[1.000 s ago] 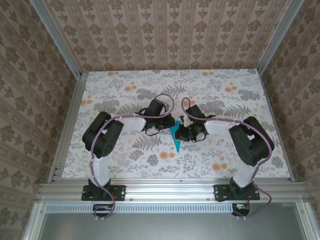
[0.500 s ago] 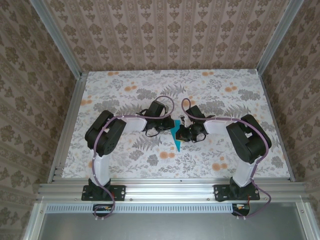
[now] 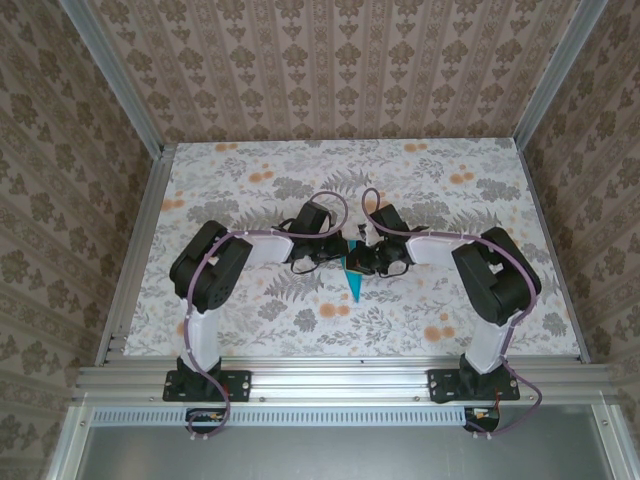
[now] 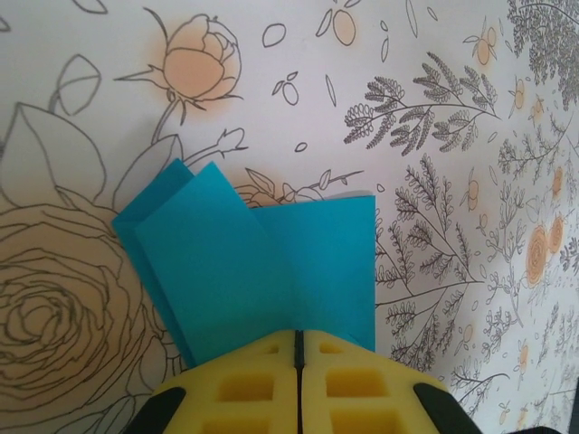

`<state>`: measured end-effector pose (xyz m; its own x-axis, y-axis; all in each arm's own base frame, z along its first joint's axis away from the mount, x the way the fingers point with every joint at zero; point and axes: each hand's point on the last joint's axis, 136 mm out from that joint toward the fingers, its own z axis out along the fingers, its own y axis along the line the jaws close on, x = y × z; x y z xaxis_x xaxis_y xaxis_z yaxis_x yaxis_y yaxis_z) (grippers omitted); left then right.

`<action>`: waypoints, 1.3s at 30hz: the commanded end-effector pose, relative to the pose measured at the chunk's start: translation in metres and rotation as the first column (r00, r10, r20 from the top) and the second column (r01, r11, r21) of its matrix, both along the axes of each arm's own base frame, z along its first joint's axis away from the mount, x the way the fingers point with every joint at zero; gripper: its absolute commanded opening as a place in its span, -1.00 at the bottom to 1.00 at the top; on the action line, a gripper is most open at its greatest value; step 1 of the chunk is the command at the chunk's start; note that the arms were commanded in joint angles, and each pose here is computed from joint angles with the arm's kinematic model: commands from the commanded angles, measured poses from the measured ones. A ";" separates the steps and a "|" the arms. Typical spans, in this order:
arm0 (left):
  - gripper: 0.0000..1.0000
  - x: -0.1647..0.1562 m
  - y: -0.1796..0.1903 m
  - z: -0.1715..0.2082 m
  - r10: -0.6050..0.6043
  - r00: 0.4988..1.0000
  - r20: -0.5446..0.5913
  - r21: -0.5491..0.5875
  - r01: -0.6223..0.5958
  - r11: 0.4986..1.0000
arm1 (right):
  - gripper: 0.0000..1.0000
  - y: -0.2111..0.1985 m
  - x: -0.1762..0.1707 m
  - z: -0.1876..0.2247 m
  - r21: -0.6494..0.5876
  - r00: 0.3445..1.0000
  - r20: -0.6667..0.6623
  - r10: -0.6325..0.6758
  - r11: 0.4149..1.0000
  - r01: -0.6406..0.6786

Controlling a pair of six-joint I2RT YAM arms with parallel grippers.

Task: Fold a paper plane with a square sheet of paper (pick it up from the middle)
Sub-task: Fold the wing for the fifth time at the center of the table.

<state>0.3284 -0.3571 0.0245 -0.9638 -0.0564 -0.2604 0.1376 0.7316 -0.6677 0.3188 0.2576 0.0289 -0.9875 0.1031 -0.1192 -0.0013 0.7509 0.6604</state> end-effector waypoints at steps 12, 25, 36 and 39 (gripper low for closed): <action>-0.88 -0.017 0.020 -0.040 0.078 0.985 -0.153 0.065 -0.069 0.996 | -0.73 0.003 -0.012 -0.029 -0.003 0.995 -0.097 0.021 1.000 -0.021; -0.89 -0.020 0.041 -0.059 0.149 0.972 -0.182 0.135 -0.126 0.983 | -0.76 0.004 -0.081 -0.027 0.025 0.964 -0.205 0.170 0.985 -0.168; -0.88 -0.015 0.045 -0.058 0.158 0.973 -0.169 0.159 -0.132 0.978 | -0.76 -0.013 -0.122 -0.036 0.026 0.957 -0.247 0.153 0.988 -0.152; -0.88 -0.013 0.045 -0.057 0.158 0.974 -0.163 0.163 -0.131 0.978 | -0.76 -0.016 -0.132 -0.037 0.021 0.953 -0.258 0.161 0.987 -0.161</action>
<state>0.3285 -0.3545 0.0212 -0.9737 -0.1354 -0.1833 0.0363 0.7023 -0.7110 0.2352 0.2569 0.0114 -0.9988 -0.0364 -0.0314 -0.0480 0.7083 0.7043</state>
